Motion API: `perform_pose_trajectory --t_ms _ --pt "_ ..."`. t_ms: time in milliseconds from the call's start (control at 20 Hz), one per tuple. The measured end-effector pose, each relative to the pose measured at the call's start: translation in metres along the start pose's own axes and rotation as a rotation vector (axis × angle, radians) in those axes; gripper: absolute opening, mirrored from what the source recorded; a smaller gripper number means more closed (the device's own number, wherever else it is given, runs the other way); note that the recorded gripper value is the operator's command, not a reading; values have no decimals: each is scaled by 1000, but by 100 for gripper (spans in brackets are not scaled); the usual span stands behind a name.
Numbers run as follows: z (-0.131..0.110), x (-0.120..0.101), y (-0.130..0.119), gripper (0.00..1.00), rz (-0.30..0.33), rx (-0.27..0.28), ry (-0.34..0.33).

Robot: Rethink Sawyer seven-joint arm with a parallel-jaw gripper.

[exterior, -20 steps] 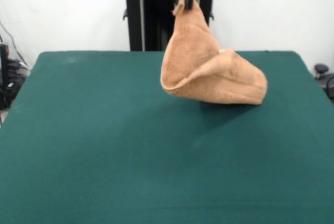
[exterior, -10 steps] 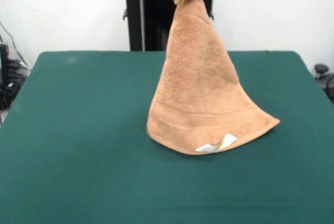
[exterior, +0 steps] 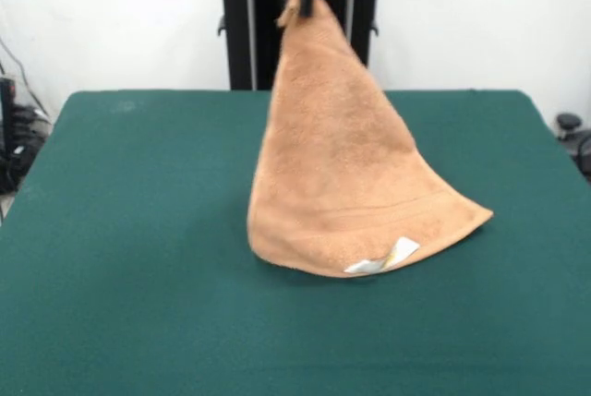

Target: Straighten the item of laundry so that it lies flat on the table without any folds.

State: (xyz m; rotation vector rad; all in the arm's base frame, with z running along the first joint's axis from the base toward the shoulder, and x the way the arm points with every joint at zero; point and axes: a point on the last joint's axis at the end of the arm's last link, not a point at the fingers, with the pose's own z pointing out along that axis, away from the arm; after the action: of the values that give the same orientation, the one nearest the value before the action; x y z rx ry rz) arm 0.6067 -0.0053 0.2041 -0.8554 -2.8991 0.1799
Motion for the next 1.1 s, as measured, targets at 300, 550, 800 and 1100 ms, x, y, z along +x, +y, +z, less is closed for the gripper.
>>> perform_pose_trajectory --t_ms 300,550,800,1100 --pt "70 -46 -55 0 84 -60 -113" --pt "139 -58 -87 0 72 -62 -173" --pt "190 -44 -95 0 19 -46 -155" --pt "221 -25 -92 0 -27 -33 -110"
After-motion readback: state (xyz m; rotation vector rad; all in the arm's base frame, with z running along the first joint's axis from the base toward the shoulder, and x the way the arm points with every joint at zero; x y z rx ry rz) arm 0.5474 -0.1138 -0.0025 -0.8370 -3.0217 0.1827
